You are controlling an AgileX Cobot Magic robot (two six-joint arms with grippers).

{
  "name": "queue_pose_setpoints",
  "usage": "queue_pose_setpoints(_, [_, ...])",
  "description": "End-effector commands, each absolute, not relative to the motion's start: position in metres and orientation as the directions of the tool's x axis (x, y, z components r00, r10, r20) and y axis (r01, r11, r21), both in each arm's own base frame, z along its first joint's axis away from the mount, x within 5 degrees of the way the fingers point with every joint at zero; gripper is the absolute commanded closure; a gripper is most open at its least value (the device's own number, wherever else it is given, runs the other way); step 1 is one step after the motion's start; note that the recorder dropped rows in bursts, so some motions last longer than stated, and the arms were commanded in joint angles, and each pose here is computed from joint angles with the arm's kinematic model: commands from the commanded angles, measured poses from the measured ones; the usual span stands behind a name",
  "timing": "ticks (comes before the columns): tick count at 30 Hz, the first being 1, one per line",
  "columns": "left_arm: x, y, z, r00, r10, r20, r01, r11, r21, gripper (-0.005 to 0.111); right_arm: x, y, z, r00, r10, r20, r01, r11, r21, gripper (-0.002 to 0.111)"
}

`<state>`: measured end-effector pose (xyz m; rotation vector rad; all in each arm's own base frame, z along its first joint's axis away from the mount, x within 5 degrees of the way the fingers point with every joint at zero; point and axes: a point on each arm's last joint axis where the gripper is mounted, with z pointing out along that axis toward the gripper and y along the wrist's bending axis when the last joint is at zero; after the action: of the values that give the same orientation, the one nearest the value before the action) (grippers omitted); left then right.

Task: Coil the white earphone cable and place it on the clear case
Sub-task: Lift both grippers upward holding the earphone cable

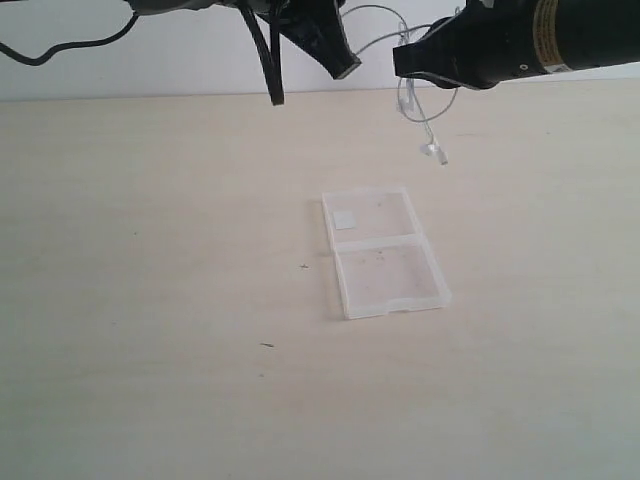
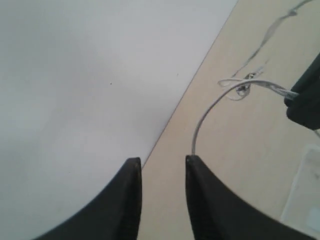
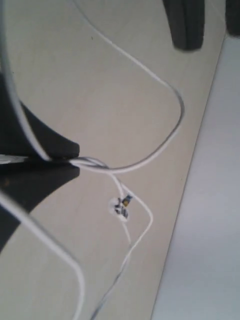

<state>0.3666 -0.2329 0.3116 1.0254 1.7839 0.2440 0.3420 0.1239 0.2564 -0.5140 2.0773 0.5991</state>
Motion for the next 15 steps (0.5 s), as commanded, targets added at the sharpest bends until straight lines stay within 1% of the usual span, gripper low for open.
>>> queue_pose_setpoints(1, [0.366, -0.223, 0.312, -0.153, 0.800, -0.581, 0.512, 0.567, 0.646, 0.076, 0.339, 0.126, 0.262, -0.528, -0.121, -0.841, -0.577, 0.777, 0.250, 0.108])
queue_pose_setpoints(3, [0.367, -0.219, 0.312, -0.170, 0.805, -0.568, 0.505, 0.566, 0.652, 0.076, 0.341, 0.123, 0.261, -0.545, -0.096, -0.833, -0.550, 0.791, 0.269, 0.108])
queue_pose_setpoints(5, [0.369, -0.215, 0.312, -0.180, 0.802, -0.570, 0.498, 0.574, 0.650, 0.076, 0.346, 0.119, 0.259, -0.544, -0.079, -0.835, -0.506, 0.825, 0.251, 0.108])
queue_pose_setpoints(6, [0.370, -0.214, 0.312, -0.182, 0.800, -0.571, 0.496, 0.577, 0.649, 0.076, 0.350, 0.116, 0.260, -0.527, -0.082, -0.846, -0.474, 0.854, 0.213, 0.108])
queue_pose_setpoints(9, [0.370, -0.214, 0.311, -0.196, 0.796, -0.572, 0.498, 0.584, 0.641, 0.076, 0.359, 0.105, 0.264, -0.448, -0.157, -0.880, -0.401, 0.915, 0.041, 0.108])
queue_pose_setpoints(11, [0.369, -0.213, 0.310, -0.205, 0.794, -0.572, 0.499, 0.588, 0.637, 0.076, 0.365, 0.095, 0.268, -0.414, -0.189, -0.890, -0.316, 0.947, -0.054, 0.108])
queue_pose_setpoints(15, [0.369, -0.213, 0.310, -0.205, 0.794, -0.572, 0.499, 0.588, 0.637, 0.076, 0.371, 0.079, 0.274, -0.377, -0.264, -0.888, -0.184, 0.961, -0.208, 0.108])
